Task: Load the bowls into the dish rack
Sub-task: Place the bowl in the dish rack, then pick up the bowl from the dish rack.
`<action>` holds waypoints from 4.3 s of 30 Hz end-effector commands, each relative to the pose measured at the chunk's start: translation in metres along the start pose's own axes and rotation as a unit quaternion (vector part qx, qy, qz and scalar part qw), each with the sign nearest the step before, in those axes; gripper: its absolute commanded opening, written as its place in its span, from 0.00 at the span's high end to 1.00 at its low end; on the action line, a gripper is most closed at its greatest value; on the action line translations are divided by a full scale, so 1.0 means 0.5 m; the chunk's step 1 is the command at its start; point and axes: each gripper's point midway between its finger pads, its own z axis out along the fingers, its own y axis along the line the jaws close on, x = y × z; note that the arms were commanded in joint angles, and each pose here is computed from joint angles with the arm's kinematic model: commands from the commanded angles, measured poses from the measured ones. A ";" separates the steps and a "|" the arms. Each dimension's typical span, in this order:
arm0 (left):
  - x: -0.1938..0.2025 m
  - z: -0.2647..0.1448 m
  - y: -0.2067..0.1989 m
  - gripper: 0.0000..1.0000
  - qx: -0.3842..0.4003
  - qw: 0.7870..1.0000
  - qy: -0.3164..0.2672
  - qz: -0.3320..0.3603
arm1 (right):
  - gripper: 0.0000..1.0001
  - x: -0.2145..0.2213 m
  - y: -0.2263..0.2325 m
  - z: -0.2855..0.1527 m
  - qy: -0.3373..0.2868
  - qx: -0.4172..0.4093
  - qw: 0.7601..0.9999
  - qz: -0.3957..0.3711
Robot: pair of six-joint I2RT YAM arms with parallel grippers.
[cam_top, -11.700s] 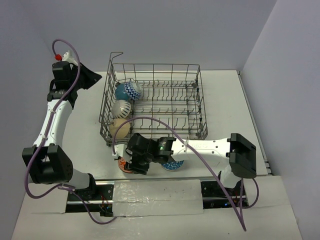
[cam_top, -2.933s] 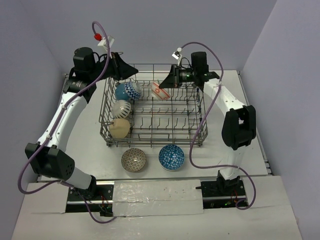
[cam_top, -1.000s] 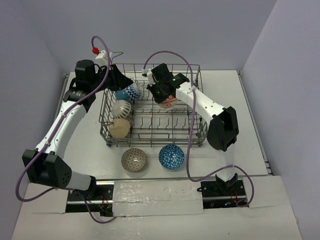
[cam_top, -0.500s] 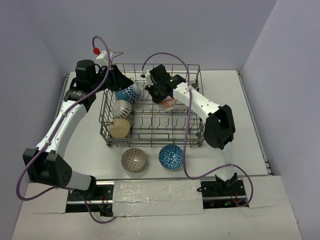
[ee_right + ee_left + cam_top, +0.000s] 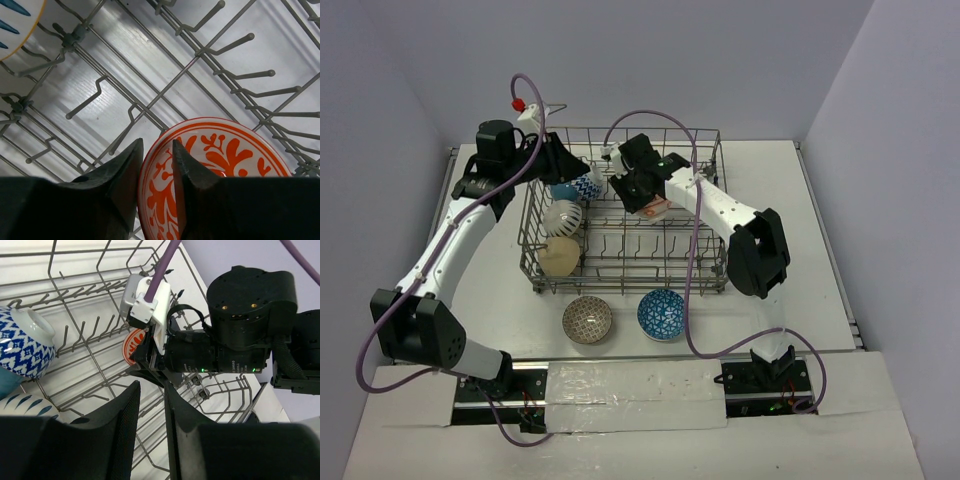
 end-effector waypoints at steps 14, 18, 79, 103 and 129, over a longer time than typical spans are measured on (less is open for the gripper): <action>-0.008 0.005 -0.014 0.68 0.024 1.000 0.009 -0.002 | 0.51 -0.025 -0.035 -0.050 -0.009 0.048 0.999 0.010; -0.007 0.005 -0.017 0.68 0.027 1.000 0.010 -0.003 | 0.48 -0.070 -0.035 -0.083 -0.037 0.046 0.998 0.013; 0.196 0.315 0.001 0.62 0.050 0.951 0.239 0.191 | 0.39 0.120 0.012 -0.493 -0.326 0.020 0.933 0.148; 0.293 0.348 0.035 0.61 0.094 0.938 0.288 0.170 | 0.37 0.125 0.014 -0.464 -0.311 0.018 0.939 0.144; 0.172 0.319 -0.101 1.00 0.159 0.958 0.200 0.132 | 0.37 0.124 0.008 -0.465 -0.315 0.022 0.937 0.148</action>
